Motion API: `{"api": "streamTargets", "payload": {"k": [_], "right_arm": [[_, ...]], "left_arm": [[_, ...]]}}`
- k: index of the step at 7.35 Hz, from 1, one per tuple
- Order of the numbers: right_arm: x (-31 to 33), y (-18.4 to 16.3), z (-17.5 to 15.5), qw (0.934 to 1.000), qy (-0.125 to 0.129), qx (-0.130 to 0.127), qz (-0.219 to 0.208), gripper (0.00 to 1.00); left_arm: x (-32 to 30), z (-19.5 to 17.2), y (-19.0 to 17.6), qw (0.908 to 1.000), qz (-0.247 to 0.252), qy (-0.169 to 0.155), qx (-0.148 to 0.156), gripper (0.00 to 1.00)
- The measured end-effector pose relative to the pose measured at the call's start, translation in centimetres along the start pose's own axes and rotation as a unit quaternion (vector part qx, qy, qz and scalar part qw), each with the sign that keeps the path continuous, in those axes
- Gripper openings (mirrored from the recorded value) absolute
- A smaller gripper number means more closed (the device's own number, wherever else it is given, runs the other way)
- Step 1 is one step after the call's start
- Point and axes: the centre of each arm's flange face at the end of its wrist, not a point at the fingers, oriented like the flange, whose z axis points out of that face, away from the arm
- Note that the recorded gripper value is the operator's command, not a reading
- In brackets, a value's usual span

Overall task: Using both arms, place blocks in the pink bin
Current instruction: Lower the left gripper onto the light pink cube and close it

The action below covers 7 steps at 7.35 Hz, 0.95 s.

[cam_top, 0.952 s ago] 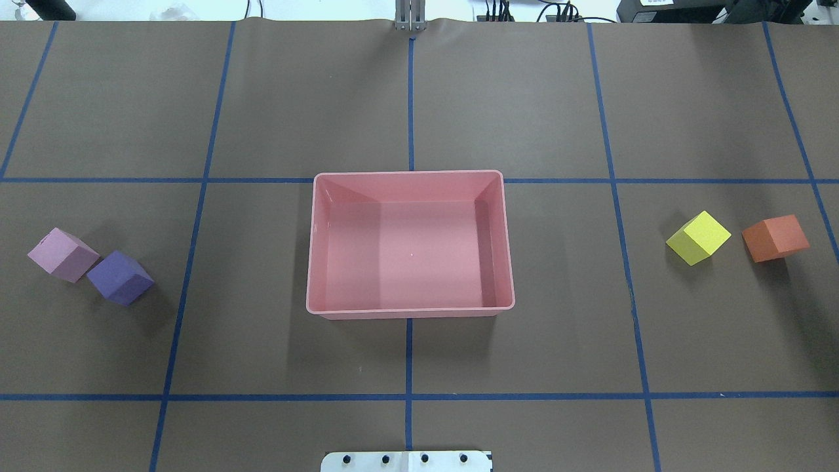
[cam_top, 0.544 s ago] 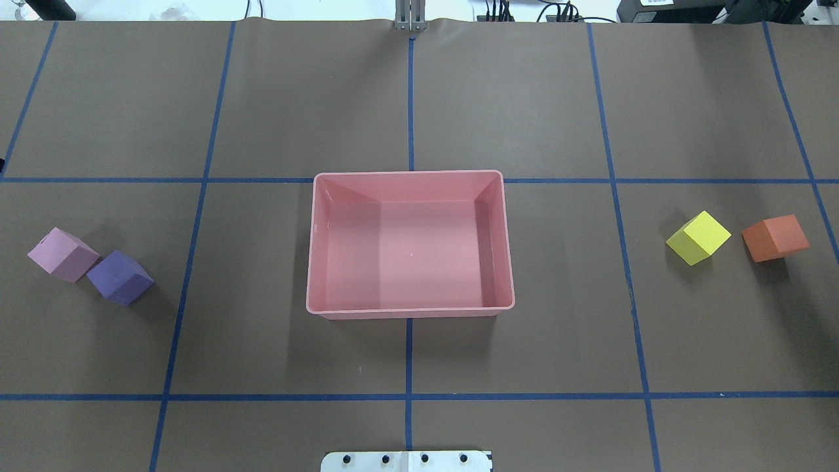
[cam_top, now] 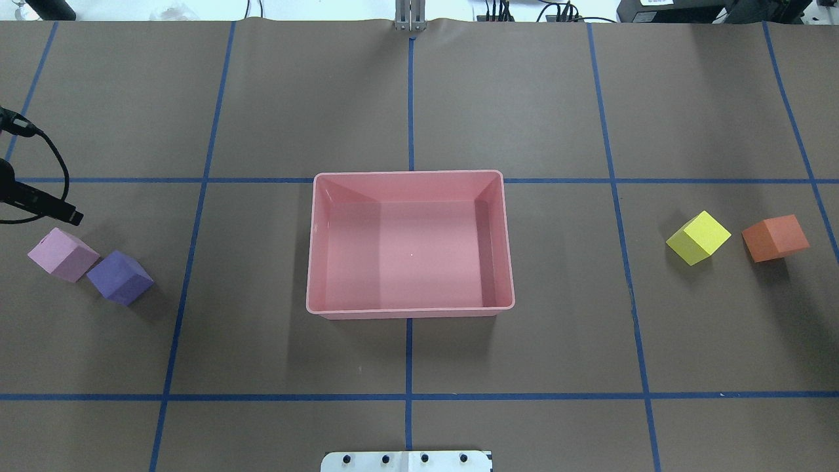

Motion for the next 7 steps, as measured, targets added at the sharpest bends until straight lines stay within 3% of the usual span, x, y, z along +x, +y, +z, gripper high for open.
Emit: {"api": "streamTargets", "payload": {"k": [3, 7], "right_arm": [[-0.1, 0.0, 0.0, 1.0000, -0.003, 0.000, 0.000, 1.00], [-0.1, -0.2, 0.0, 1.0000, -0.005, 0.000, 0.000, 1.00]], "left_arm": [[-0.2, 2.4, 2.6, 0.9986, 0.041, -0.027, -0.021, 0.99], [-1.0, 3.2, 3.6, 0.9977, 0.049, -0.033, -0.033, 0.99]]}}
